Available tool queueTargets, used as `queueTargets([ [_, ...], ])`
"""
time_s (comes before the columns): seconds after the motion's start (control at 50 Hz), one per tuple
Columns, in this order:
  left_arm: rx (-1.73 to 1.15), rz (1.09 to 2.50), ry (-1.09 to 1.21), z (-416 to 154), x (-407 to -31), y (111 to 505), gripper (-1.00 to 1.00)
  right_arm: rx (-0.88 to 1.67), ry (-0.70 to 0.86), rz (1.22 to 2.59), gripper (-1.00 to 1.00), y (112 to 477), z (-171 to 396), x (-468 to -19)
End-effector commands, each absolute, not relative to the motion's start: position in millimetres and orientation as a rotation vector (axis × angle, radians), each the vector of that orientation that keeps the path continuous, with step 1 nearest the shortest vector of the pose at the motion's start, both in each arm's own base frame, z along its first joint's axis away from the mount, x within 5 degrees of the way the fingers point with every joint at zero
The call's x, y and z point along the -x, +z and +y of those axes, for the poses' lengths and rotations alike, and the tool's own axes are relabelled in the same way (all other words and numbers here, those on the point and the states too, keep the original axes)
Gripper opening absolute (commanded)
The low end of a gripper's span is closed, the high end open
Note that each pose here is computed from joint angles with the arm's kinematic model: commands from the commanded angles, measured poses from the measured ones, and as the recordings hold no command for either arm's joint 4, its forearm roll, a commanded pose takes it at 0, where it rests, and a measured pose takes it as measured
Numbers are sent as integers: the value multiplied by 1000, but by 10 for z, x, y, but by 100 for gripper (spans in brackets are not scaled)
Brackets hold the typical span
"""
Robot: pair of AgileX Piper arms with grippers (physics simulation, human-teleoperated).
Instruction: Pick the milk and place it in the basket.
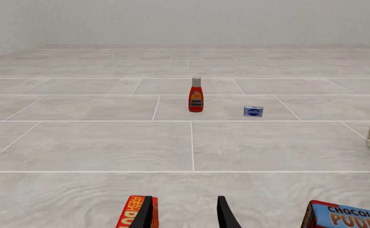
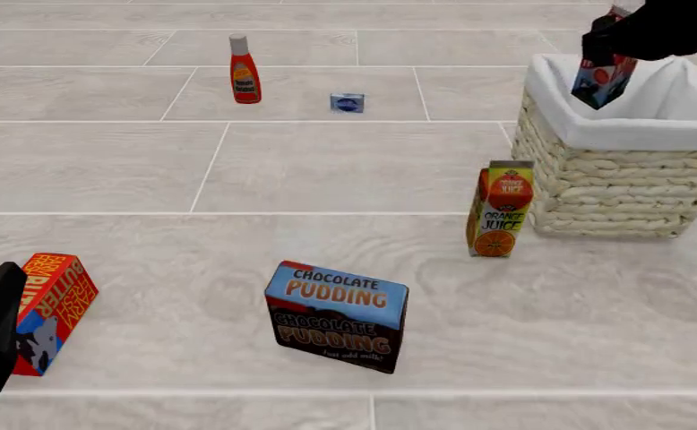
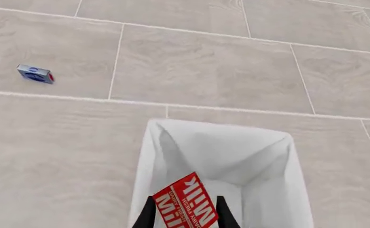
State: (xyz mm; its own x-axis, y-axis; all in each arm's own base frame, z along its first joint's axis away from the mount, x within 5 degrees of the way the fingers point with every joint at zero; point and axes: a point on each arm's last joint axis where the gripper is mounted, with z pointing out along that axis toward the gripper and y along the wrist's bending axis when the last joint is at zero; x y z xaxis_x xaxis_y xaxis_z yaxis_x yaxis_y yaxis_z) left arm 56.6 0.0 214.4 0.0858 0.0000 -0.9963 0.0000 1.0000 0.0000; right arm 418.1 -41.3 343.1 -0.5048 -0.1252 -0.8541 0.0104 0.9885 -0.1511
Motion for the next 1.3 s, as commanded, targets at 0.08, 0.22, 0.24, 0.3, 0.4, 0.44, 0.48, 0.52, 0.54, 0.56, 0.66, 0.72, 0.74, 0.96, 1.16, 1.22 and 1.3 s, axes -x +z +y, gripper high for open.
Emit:
queueTargets([
  [0.08,0,1485,0,0,-566,2144,100,3,-166,2085,-100,3427,-585,-4307],
  [0.22,0,1485,0,0,-566,2144,100,-8,-178,2100,-100,3374,-665,-4370],
  [0.24,0,1485,0,0,-566,2144,100,-9,-180,2102,-100,3364,-680,-4379],
  [0.3,0,1485,0,0,-566,2144,100,-14,-185,2109,-100,3340,-715,-4400],
  [0.4,0,1485,0,0,-566,2144,100,-27,-193,2115,-100,3304,-779,-4413],
  [0.44,0,1485,0,0,-566,2144,100,-30,-196,2116,-100,3297,-797,-4412],
  [0.48,0,1485,0,0,-566,2144,100,-38,-201,2117,-100,3281,-829,-4404],
  [0.52,0,1485,0,0,-566,2144,100,-42,-202,2123,-100,3246,-847,-4398],
  [0.54,0,1485,0,0,-566,2144,100,-46,-201,2125,-100,3234,-852,-4397],
  [0.56,0,1485,0,0,-566,2144,100,-49,-203,2128,-100,3217,-867,-4396],
  [0.66,0,1485,0,0,-566,2144,100,-61,-210,2137,-100,3155,-921,-4388],
  [0.72,0,1485,0,0,-566,2144,100,-65,-211,2144,-100,3102,-939,-4388],
  [0.74,0,1485,0,0,-566,2144,100,-67,-208,2144,-100,3090,-933,-4391],
  [0.96,0,1485,0,0,-566,2144,100,-73,-202,2158,-100,2975,-933,-4411],
  [1.16,0,1485,0,0,-566,2144,100,-87,-197,2170,-100,2855,-956,-4434],
  [1.22,0,1485,0,0,-566,2144,100,-89,-196,2177,-100,2814,-956,-4440],
  [1.3,0,1485,0,0,-566,2144,100,-91,-194,2181,-100,2791,-956,-4443],
])
